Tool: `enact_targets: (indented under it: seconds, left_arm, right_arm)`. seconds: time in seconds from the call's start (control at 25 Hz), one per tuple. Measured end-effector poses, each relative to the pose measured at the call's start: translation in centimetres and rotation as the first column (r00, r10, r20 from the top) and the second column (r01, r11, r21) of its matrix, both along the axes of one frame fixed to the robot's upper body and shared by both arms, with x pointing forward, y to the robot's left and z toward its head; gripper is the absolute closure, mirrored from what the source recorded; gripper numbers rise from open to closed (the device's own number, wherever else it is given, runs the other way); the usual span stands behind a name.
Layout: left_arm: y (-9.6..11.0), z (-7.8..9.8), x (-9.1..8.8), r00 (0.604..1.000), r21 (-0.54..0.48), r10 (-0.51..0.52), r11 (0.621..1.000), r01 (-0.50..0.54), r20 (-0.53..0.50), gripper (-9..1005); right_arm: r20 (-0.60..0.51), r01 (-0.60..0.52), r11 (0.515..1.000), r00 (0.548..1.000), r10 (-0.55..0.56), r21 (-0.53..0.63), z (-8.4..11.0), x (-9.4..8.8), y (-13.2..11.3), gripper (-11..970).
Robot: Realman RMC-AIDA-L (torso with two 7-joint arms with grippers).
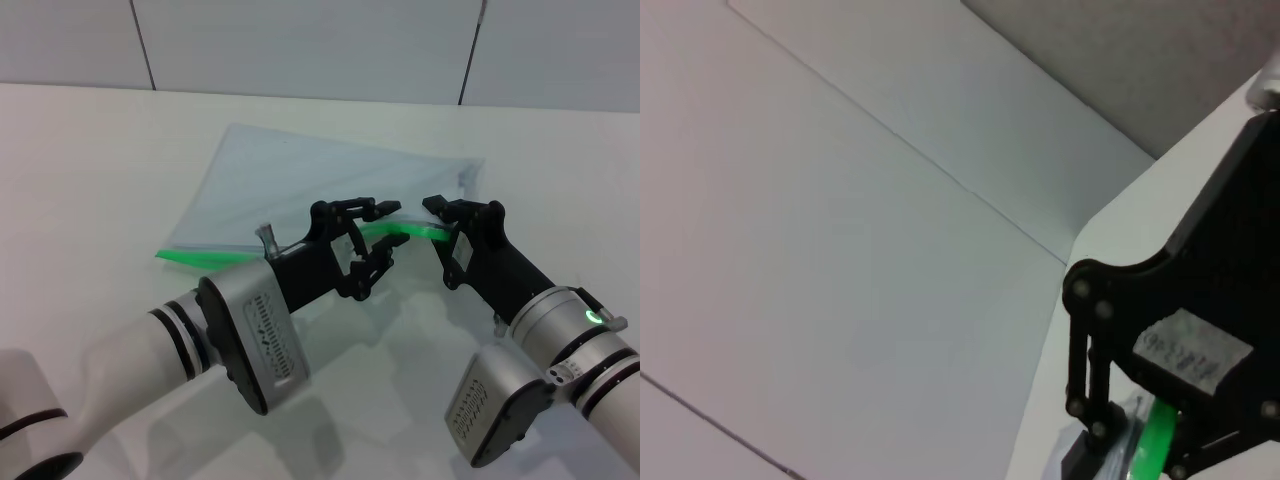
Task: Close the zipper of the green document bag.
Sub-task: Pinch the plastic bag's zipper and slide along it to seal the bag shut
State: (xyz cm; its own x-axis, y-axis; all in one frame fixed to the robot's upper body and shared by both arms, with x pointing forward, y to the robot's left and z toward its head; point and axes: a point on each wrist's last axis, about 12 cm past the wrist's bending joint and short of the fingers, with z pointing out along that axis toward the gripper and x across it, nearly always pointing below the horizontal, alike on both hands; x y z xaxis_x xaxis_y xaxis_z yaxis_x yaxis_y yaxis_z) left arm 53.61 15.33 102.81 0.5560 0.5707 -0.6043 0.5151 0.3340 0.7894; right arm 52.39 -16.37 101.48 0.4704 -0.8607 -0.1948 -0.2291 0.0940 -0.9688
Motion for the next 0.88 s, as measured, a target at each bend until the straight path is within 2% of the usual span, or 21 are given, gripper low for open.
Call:
enact_targets:
  seconds: [0.52,0.88]
  left_arm:
    - [-0.09,-0.03,-0.14,0.998,0.050,-0.005,0.999,0.001,0.068,774]
    - [-0.06,-0.04,-0.14,0.998,0.051,-0.002,0.999,-0.001,0.068,858]
  right_arm:
    - [0.000,0.000,1.000,1.000,0.000,0.000,0.02,0.03,0.02,936]
    - [0.002,-0.010,1.000,1.000,0.010,-0.009,-0.05,-0.09,0.04,938]
